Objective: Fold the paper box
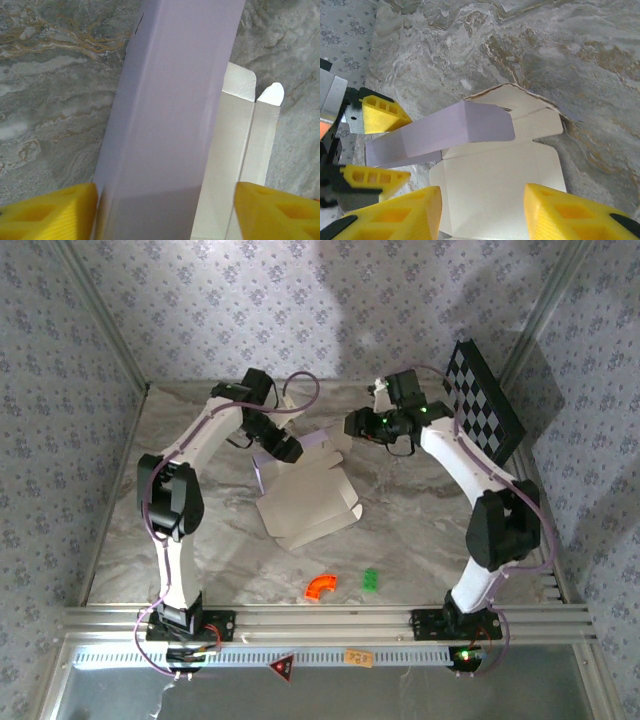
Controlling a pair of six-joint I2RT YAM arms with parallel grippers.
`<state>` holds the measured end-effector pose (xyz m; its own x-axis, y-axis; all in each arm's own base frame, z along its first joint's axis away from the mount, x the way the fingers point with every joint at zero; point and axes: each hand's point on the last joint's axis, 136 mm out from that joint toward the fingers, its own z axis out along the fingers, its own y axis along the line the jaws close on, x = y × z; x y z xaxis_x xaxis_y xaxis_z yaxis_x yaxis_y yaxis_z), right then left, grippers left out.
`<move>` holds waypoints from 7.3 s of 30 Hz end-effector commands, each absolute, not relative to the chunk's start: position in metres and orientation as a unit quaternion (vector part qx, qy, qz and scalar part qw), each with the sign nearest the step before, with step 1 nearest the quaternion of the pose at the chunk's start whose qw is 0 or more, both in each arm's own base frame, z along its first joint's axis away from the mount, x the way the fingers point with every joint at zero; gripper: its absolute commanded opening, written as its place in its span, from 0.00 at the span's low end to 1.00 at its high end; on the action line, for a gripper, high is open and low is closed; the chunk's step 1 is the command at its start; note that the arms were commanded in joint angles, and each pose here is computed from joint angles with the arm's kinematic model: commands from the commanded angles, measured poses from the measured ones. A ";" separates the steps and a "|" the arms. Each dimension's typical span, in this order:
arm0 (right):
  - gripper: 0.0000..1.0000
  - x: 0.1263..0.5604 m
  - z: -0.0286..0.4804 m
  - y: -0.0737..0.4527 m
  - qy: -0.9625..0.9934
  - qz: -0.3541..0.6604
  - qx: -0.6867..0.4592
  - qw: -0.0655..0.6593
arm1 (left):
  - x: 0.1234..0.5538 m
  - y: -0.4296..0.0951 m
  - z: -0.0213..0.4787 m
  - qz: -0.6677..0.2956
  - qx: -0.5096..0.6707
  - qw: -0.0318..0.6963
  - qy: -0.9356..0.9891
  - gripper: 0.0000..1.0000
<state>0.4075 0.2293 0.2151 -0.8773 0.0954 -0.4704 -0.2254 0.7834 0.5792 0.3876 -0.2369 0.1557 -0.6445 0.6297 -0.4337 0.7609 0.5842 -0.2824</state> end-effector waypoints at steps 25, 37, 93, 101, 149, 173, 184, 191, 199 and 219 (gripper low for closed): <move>0.47 0.385 0.165 0.213 0.921 0.312 -0.002 0.234 | 0.348 -0.229 0.153 -0.243 0.330 0.110 0.906 0.71; 0.47 0.390 0.131 0.236 0.920 0.331 -0.002 0.211 | 0.342 -0.227 0.160 -0.242 0.321 0.119 0.908 0.54; 0.48 0.397 0.075 0.323 0.853 0.471 -0.053 0.218 | 0.324 -0.229 0.137 -0.258 0.269 0.093 0.923 0.56; 0.47 0.393 0.090 0.336 0.836 0.496 -0.084 0.217 | 0.323 -0.228 0.138 -0.257 0.269 0.093 0.923 0.56; 0.50 0.385 0.109 0.346 0.852 0.416 -0.197 0.247 | 0.318 -0.230 0.137 -0.257 0.272 0.087 0.923 0.56; 0.46 0.375 0.101 0.321 0.856 0.434 -0.151 0.238 | 0.315 -0.229 0.132 -0.255 0.276 0.077 0.923 0.54; 0.49 0.393 0.143 0.257 0.880 0.343 -0.157 0.289 | 0.315 -0.229 0.131 -0.252 0.278 0.077 0.924 0.55; 0.50 0.422 0.153 0.265 0.887 0.301 -0.181 0.298 | 0.315 -0.228 0.131 -0.251 0.277 0.076 0.924 0.55; 0.49 0.441 0.140 0.290 0.885 0.312 -0.220 0.266 | 0.315 -0.228 0.133 -0.250 0.278 0.078 0.924 0.54; 0.12 0.420 0.165 0.299 0.899 0.243 -0.226 0.287 | 0.318 -0.226 0.123 -0.234 0.269 0.065 0.932 0.53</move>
<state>0.4227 0.2980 0.1285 -0.7497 -0.3066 -0.5864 -0.5594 0.7670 0.3141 0.3220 -0.2270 0.1304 -0.8384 0.4594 -0.2934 0.5445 0.7308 -0.4117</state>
